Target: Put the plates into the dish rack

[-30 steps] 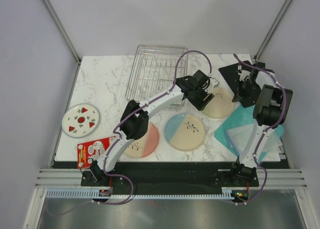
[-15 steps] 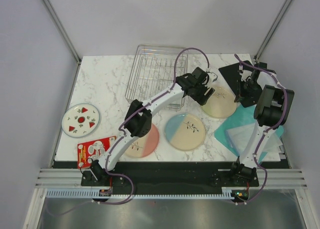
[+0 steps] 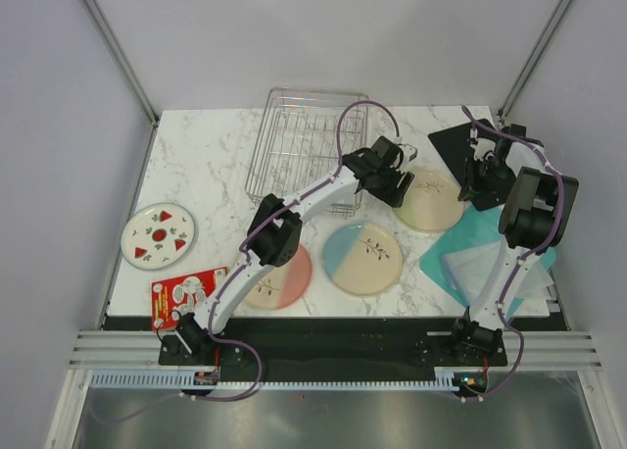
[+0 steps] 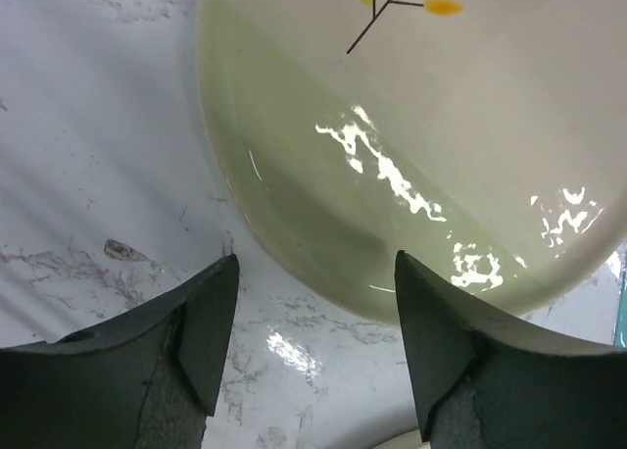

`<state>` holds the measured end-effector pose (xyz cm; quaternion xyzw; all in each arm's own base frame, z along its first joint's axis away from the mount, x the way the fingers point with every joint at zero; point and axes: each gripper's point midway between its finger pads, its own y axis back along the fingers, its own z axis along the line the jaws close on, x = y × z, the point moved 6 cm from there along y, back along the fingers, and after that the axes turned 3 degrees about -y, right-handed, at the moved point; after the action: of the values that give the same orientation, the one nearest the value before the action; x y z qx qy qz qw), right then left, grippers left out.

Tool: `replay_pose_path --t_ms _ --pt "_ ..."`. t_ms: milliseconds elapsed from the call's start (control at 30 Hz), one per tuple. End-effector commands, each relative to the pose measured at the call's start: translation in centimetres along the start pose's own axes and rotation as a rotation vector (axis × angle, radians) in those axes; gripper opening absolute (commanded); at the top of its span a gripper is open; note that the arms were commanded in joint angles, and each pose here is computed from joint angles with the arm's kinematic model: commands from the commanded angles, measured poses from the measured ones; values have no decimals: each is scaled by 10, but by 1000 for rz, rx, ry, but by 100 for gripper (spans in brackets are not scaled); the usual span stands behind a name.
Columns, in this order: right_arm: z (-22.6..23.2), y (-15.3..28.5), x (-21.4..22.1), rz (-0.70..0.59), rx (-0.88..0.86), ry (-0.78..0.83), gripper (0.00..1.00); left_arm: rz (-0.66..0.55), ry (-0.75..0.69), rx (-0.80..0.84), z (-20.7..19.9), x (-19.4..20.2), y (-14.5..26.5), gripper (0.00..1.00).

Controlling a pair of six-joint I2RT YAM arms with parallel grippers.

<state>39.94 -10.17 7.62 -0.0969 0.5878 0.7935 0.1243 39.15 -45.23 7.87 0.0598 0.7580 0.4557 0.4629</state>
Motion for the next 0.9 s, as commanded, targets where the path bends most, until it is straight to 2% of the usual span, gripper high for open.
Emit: replay_pose_path --t_ms 0,33,267,367,400,467,500,700,767,867 --pt "-2 -17 25 97 -127 -33 28 -36 55 119 -13 -6 -8 66" --pt "0 -24 29 109 -208 -58 29 -30 54 132 -14 -4 -9 63" --pt "12 -40 44 178 -463 -95 34 -13 50 198 -20 3 -14 36" --pt "18 -45 52 223 -584 -129 35 -13 50 209 -22 3 -14 32" --pt "28 -45 58 254 -676 -181 35 -14 47 209 -22 3 -14 29" --pt "30 -45 58 237 -768 -144 37 -12 46 208 -21 4 -15 27" --pt "35 -46 65 275 -829 -183 38 -11 48 207 -21 4 -15 27" --pt "32 -48 69 251 -857 -183 40 -32 38 189 -21 -1 -14 24" --pt "30 -45 65 214 -879 -207 46 -37 34 196 -24 -2 -14 23" --pt "28 -47 61 187 -907 -255 46 -44 25 214 -30 -4 -14 15"
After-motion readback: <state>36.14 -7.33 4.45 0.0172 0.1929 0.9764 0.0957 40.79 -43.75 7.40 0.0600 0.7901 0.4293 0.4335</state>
